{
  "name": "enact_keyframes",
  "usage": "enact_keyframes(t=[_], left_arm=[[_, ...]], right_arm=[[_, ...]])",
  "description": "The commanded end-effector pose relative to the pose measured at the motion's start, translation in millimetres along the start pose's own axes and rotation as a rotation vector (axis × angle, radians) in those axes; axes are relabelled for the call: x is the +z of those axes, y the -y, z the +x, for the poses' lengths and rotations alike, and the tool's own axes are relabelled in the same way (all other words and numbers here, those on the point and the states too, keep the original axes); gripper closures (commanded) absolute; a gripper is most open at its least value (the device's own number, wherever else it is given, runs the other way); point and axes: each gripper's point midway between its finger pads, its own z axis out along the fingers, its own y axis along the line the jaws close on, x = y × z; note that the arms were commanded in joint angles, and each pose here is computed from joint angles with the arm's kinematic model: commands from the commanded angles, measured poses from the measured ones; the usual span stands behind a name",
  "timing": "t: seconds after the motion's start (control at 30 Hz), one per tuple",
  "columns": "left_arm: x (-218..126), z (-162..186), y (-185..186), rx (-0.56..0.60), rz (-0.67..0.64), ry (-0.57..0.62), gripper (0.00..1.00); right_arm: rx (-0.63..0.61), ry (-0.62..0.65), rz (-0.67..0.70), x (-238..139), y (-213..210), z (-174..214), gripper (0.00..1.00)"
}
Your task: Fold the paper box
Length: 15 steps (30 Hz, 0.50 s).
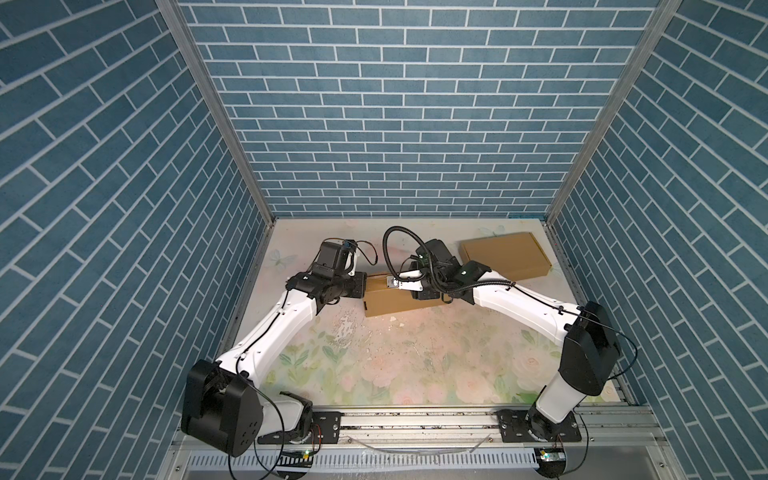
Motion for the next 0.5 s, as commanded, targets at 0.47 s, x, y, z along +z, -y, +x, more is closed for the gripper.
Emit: enact_keyframes(t=[0.47], left_arm=[[-38.2, 26.8, 25.6, 0.039, 0.135, -0.087, 0.65]], right_arm=[[0.065, -0.054, -0.06, 23.9, -35.5, 17.9, 0.59]])
